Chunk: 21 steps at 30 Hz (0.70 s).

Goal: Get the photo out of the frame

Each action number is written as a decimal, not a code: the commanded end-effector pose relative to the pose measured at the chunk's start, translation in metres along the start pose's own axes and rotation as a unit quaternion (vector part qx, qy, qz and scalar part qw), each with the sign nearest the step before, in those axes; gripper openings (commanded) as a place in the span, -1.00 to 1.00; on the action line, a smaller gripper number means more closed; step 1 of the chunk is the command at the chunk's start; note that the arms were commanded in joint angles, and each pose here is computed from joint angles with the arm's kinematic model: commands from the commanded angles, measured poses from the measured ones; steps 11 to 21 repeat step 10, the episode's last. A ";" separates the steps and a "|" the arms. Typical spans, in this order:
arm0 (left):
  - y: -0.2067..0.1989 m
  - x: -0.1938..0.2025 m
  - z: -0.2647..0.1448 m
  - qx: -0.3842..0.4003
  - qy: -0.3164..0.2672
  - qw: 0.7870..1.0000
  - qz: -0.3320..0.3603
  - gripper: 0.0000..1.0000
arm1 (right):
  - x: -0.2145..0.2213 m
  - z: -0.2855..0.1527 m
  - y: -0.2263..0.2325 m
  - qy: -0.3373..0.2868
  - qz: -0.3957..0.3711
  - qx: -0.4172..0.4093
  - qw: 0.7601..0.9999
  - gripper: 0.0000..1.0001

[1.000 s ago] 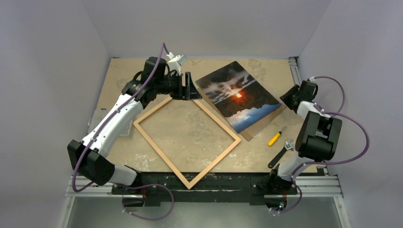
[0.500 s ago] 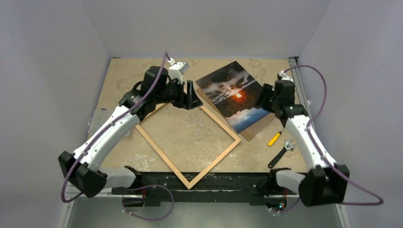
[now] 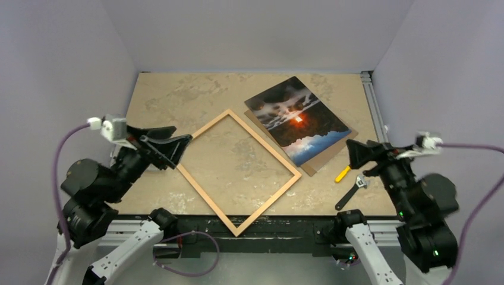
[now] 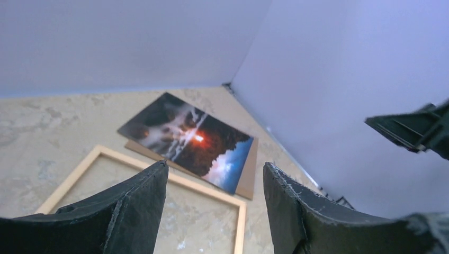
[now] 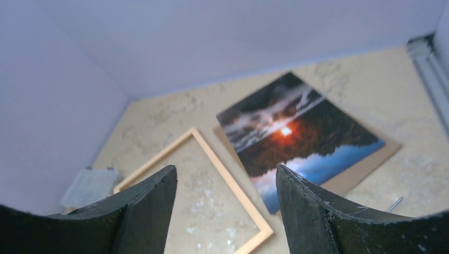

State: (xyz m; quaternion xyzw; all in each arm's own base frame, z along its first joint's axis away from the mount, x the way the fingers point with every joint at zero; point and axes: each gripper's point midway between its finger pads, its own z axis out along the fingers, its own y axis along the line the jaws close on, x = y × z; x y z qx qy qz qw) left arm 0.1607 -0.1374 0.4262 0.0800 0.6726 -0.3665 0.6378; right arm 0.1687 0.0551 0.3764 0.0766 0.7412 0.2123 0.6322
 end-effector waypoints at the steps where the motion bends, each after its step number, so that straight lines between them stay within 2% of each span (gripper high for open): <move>1: 0.013 -0.036 -0.030 -0.055 -0.073 0.996 0.000 0.29 | -0.028 -0.046 -0.019 -0.063 -0.015 0.067 0.996 0.34; 7: 0.022 -0.046 -0.048 -0.085 -0.089 0.992 0.012 0.29 | -0.029 -0.052 -0.026 -0.072 -0.015 0.086 0.994 0.39; 21: 0.023 -0.043 -0.048 -0.087 -0.086 0.992 0.012 0.29 | -0.029 -0.053 -0.024 -0.070 -0.020 0.079 0.994 0.40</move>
